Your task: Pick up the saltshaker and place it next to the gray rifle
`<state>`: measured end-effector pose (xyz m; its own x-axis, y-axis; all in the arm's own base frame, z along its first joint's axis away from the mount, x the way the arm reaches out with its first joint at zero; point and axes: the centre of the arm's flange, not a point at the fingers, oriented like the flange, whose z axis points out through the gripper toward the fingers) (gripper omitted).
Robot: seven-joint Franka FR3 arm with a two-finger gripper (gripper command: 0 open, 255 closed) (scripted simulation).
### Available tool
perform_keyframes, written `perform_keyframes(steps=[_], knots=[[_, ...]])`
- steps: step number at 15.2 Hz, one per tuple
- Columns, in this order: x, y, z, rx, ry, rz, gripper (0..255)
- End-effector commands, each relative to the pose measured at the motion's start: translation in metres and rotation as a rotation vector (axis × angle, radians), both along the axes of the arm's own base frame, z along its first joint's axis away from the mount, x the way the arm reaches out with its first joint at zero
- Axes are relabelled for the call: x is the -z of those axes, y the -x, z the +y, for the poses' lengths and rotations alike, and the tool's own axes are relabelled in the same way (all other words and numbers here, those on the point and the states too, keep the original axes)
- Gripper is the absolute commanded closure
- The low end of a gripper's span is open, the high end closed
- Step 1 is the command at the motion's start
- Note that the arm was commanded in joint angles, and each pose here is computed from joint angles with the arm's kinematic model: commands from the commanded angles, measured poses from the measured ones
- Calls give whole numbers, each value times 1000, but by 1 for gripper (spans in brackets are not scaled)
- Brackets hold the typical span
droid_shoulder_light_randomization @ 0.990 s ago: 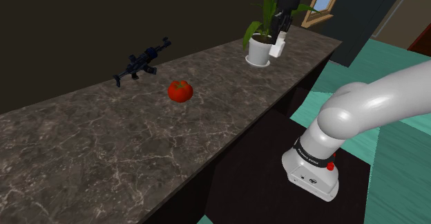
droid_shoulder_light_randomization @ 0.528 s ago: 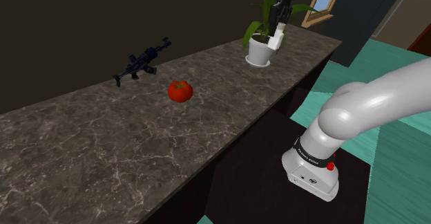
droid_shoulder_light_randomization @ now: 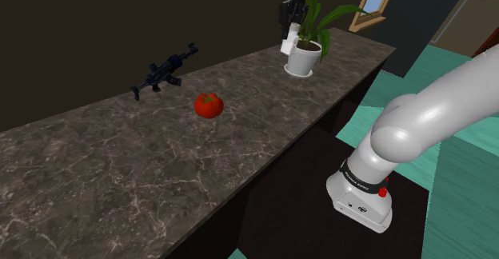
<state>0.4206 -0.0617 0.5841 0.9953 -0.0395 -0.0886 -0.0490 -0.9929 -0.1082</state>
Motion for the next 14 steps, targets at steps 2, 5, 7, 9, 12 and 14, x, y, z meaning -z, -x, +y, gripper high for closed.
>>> perform_keyframes(steps=[2, 5, 7, 9, 12, 14], knots=[[-2, -29, 29, 0, -1, 0, 255], [-2, -59, 56, 0, -1, 0, 255], [-2, -78, 74, 0, -1, 0, 255], [-2, -98, 91, 0, -1, 0, 255], [-2, -127, 118, 0, -1, 0, 255], [-2, -147, 136, 0, -1, 0, 255]])
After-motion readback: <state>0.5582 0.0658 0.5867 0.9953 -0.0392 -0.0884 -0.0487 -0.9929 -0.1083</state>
